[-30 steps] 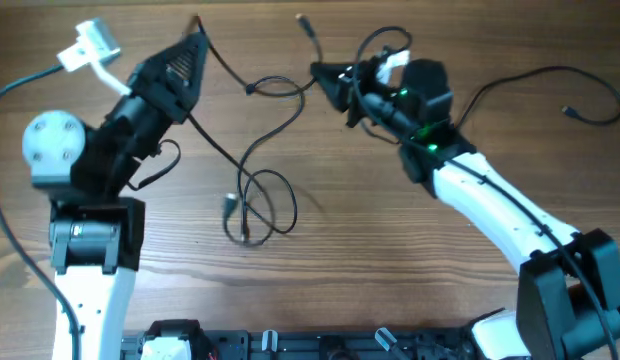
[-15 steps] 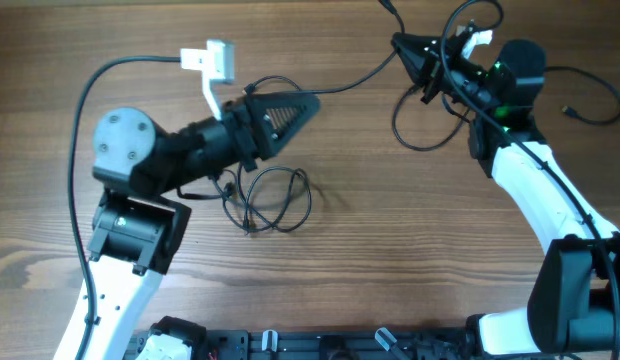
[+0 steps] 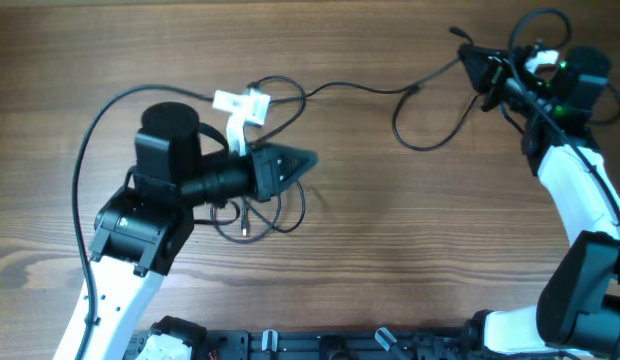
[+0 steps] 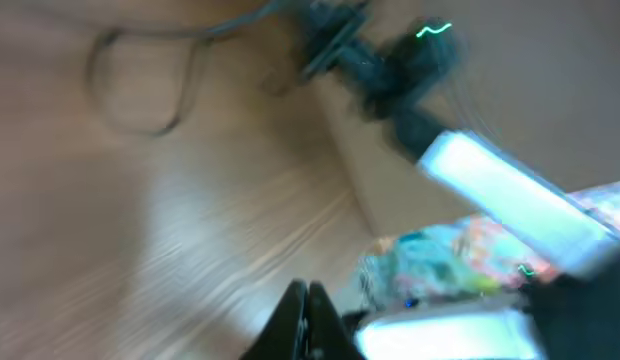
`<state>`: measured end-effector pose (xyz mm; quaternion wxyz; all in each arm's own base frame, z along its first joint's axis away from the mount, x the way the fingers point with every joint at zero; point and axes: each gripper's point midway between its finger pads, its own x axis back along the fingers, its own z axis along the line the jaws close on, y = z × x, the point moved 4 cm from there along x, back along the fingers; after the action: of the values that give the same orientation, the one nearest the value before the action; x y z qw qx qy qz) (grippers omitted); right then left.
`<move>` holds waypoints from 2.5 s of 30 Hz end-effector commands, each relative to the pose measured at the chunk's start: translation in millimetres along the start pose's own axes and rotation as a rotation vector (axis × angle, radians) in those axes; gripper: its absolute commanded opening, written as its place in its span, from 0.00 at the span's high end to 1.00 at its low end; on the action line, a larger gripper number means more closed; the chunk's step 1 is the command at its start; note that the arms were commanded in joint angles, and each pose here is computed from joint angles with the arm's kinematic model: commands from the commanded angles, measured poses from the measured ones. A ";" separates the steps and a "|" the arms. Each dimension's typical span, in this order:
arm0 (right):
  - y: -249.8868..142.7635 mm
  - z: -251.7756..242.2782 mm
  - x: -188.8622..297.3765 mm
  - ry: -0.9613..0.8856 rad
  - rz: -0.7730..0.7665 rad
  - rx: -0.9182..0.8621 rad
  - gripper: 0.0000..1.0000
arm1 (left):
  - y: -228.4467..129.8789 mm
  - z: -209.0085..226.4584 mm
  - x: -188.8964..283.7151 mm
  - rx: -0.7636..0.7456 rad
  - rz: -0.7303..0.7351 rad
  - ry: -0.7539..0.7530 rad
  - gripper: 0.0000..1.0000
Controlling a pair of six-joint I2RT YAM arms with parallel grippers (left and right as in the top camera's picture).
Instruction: Untangle cables
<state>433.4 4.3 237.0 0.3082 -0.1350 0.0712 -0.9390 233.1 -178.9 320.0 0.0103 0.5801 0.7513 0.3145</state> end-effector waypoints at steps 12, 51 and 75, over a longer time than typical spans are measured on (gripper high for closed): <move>-4.3 -7.7 3.8 -0.053 0.001 0.162 0.96 | -55.9 135.3 59.1 0.287 0.040 0.997 0.46; -0.5 -17.6 4.6 -0.100 -0.025 0.214 0.96 | -99.4 307.9 31.0 0.239 0.340 1.349 0.26; -37.6 46.4 15.3 0.150 0.164 0.293 0.95 | 18.6 177.3 53.2 0.027 -0.196 1.033 0.96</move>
<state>426.6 14.3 258.2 0.3692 -0.0445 -0.0573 -0.9265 279.8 -46.4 106.7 -0.4541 0.3531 0.6341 0.5168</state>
